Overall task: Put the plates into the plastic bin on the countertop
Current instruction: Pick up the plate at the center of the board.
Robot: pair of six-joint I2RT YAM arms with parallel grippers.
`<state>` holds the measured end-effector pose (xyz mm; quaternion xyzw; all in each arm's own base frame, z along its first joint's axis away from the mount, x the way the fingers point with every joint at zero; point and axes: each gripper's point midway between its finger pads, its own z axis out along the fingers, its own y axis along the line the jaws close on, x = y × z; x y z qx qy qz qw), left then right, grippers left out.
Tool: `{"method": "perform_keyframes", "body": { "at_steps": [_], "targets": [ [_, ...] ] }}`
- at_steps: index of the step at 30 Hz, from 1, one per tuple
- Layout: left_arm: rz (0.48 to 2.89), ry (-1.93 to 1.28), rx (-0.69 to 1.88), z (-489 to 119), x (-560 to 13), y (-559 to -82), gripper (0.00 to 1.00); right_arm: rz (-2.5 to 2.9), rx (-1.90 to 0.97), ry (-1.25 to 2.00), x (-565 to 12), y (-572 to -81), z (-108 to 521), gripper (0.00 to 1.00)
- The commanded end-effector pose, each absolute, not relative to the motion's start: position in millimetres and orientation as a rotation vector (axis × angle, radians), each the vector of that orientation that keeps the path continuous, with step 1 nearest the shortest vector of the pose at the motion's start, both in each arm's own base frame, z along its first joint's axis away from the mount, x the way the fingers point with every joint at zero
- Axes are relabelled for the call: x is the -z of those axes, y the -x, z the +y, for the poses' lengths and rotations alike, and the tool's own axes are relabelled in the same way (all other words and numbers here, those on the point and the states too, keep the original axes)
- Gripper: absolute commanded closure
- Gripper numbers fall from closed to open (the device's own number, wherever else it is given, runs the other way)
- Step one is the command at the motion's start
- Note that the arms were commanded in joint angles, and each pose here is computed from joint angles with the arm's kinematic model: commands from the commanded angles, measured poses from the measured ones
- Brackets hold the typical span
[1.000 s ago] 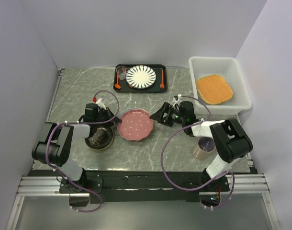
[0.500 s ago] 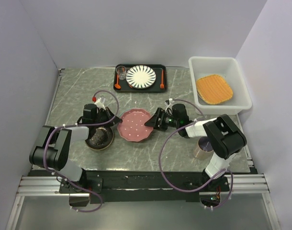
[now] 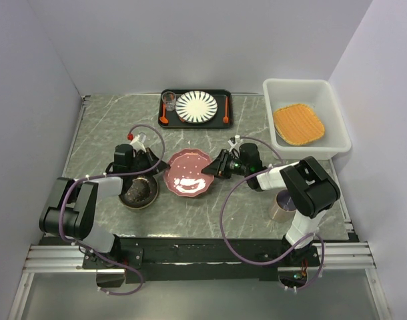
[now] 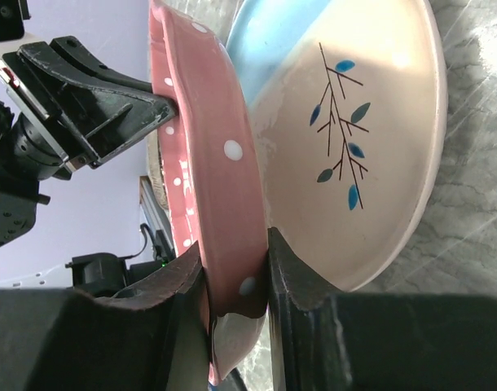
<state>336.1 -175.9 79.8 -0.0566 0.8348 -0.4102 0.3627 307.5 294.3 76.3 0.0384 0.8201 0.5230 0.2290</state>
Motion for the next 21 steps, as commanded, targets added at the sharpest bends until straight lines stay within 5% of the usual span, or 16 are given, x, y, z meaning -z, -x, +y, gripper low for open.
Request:
{"method": "perform_keyframes", "body": {
  "at_steps": [1,6,12,21],
  "targets": [
    [1.978,0.053,1.196,-192.9,-135.2,-339.9,0.99,2.161,-1.461,0.002,-102.2,-311.7,304.5,1.0],
    [1.979,0.048,1.185,-192.0,-135.0,-340.0,0.97,2.15,-1.469,0.009,-106.3,-310.8,305.2,1.0],
    [1.97,0.036,1.196,-193.2,-135.6,-338.7,0.76,2.141,-1.467,0.017,-110.9,-310.2,304.1,1.0],
    [1.953,0.024,1.186,-192.6,-138.7,-337.7,0.16,2.133,-1.464,0.026,-116.5,-310.7,304.2,1.0]
  ]
}}
